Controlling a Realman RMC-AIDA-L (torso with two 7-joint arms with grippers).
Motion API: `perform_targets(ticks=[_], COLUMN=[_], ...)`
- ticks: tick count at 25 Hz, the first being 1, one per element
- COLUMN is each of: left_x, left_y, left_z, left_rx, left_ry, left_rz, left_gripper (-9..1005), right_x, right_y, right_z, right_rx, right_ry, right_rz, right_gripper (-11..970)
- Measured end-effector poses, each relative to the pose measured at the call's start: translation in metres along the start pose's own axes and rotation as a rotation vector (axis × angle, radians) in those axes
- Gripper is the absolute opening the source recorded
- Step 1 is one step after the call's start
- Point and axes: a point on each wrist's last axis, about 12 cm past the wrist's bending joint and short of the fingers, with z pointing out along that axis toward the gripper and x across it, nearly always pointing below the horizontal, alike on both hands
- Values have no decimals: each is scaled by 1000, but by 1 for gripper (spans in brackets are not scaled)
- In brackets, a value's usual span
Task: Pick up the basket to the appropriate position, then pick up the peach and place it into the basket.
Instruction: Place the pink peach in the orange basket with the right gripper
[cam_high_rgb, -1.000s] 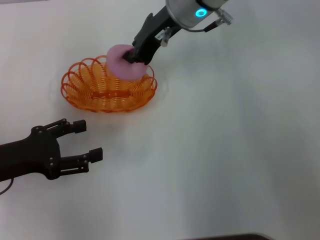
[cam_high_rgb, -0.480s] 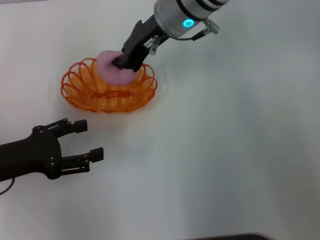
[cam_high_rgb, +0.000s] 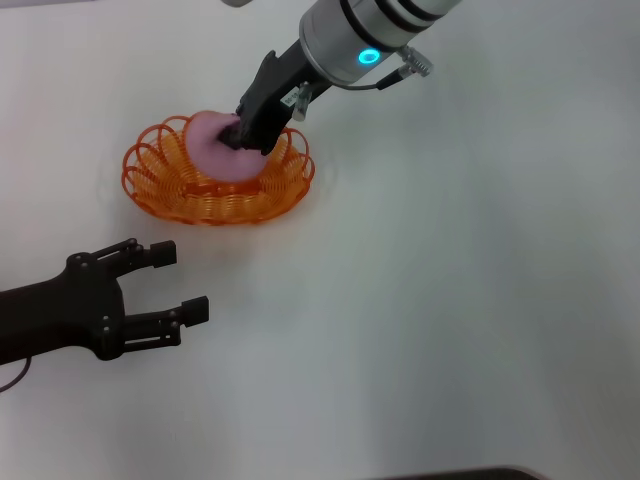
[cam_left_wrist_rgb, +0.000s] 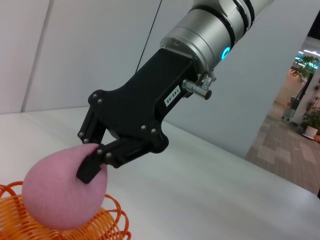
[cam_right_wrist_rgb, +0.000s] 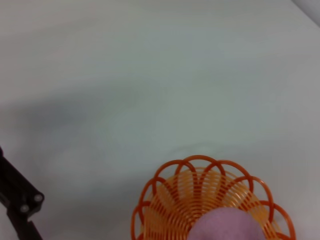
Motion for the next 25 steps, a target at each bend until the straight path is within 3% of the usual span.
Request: perform_targets(ticks=[10,16,18,25], left_x=[1,1,1,1], left_y=[0,0,0,0], left_z=[1,1,1,2], left_rx=[3,3,2,1], left_ry=[-5,-5,-6,-4], left_rz=[-9,-9,-9,-9], left_gripper=[908,908,908,908], right_x=[-2,-3,-4,-4], right_y=[0,1,2,2], right_z=[1,2,2,3], right_rx=[13,9,5,4], right_ry=[-17,-18,-22,-24], right_rz=[-4,-5,-4,-6], right_gripper=[61,212,417,554])
